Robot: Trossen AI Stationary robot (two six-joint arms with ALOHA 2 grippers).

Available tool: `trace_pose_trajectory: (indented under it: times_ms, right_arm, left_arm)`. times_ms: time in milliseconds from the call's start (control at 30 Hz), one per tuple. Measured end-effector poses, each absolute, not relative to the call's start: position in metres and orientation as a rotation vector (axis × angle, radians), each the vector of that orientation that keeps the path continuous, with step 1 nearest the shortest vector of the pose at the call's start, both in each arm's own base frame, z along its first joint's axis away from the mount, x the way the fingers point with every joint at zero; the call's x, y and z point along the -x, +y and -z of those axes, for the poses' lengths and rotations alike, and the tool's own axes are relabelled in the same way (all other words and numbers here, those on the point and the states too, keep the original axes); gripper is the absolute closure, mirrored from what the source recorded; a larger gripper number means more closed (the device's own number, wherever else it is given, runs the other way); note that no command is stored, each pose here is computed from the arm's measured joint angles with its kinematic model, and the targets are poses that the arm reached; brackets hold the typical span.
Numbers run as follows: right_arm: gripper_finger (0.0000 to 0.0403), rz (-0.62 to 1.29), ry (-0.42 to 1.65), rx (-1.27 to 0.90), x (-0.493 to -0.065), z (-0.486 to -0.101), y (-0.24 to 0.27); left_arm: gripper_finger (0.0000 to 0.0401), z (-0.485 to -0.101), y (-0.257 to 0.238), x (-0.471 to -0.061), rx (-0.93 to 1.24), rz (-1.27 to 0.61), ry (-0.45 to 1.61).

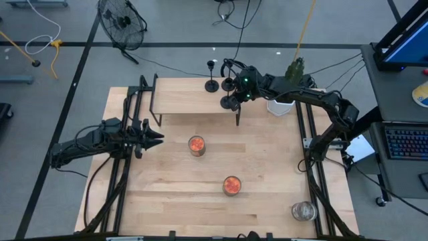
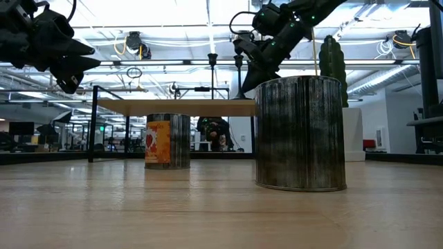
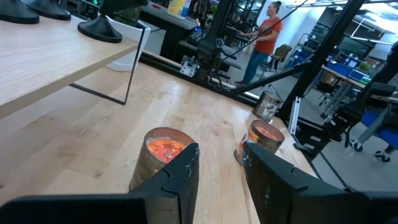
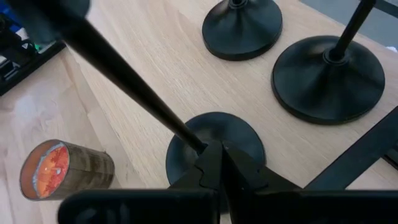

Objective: Pick & Place candle stick holders
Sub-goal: Put the candle holder on the shelf, then put the top orange scented candle on the shelf

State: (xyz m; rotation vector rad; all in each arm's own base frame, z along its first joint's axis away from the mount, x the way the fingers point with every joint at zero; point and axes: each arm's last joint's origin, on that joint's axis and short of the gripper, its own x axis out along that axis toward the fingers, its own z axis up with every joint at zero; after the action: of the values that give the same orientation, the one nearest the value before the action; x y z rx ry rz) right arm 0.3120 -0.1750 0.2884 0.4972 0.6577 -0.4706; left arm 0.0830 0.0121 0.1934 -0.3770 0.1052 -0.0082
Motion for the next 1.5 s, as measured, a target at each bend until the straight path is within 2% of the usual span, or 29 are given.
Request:
trace_pose_trajectory:
  times_ms: [367,1167,1267,1500]
  right_arm:
    - [0.0403,0.477,0.640,-0.542,-0.312,-0.270,-0.173]
    - [0.0403,0.453,0.587,-0.539,-0.315,-0.273,-0.174]
    - [0.0403,0.457,0.626,-0.538,-0.307,-0.278,-0.169]
    - [0.0403,0.474,0.569,-0.462,-0.286,-0.312,-0.154]
  left_arm:
    - [0.0272,-0.193,0.012,-0.083,0.375,0.008,0.105]
    - [0.0272,-0.193,0.012,-0.083,0.375,0.009,0.105]
    - [0.0272,-0.193,0.012,-0.083,0.375,0.009,0.105]
    - [0.0272,-0.194,0.012,-0.083,0.372,0.009,0.099]
